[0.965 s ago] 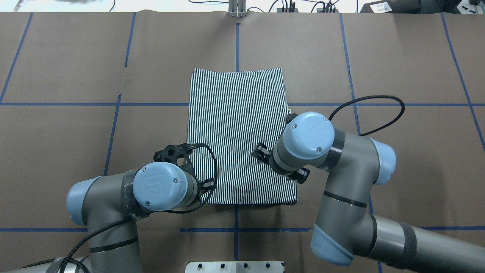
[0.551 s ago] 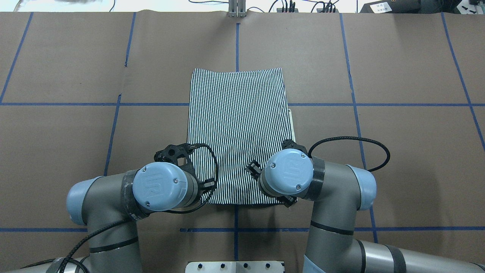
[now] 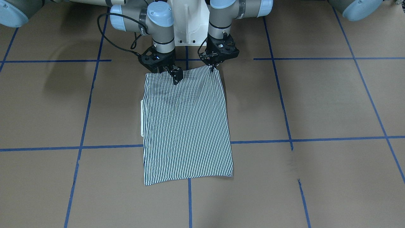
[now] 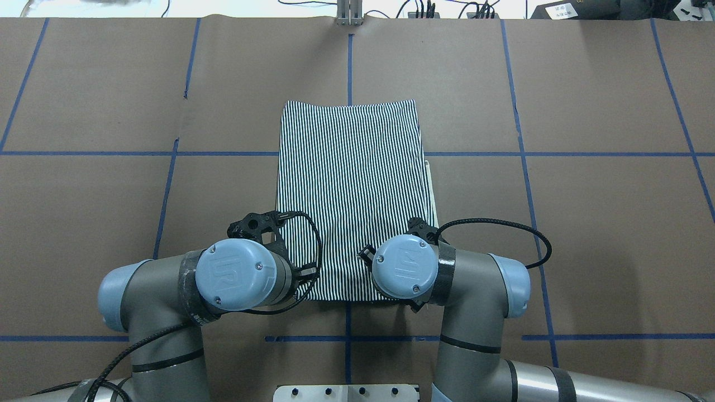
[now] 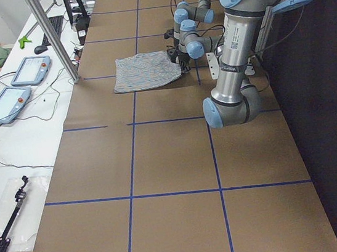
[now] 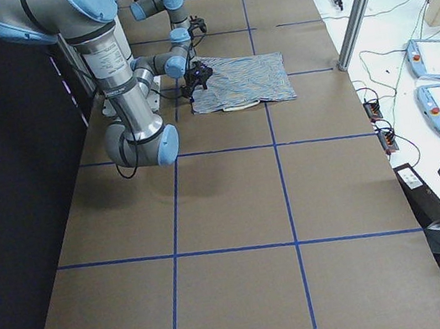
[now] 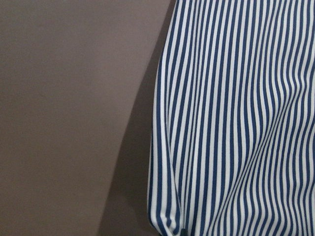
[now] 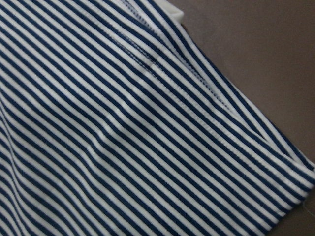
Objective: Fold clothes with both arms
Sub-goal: 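Grasp the shirt's near edge with both grippers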
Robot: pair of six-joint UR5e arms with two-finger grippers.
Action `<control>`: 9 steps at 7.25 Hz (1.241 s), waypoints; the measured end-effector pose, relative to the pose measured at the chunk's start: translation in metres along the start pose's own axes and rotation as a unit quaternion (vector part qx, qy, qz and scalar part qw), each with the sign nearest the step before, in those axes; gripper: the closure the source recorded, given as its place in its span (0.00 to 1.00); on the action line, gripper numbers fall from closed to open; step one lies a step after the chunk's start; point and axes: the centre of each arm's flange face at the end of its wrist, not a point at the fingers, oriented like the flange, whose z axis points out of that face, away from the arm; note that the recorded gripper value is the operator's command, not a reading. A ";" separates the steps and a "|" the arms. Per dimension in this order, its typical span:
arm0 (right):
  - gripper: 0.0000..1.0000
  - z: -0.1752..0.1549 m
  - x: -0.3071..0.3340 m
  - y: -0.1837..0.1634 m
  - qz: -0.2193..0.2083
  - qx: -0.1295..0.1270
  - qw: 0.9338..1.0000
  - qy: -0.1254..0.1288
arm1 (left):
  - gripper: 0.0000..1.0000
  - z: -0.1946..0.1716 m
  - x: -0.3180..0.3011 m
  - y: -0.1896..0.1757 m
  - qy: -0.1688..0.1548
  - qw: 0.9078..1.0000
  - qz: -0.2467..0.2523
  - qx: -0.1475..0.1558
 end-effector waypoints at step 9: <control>1.00 0.007 0.013 0.005 -0.005 0.007 1.000 0.021 | 1.00 -0.001 0.000 -0.001 0.000 1.000 -0.001 0.000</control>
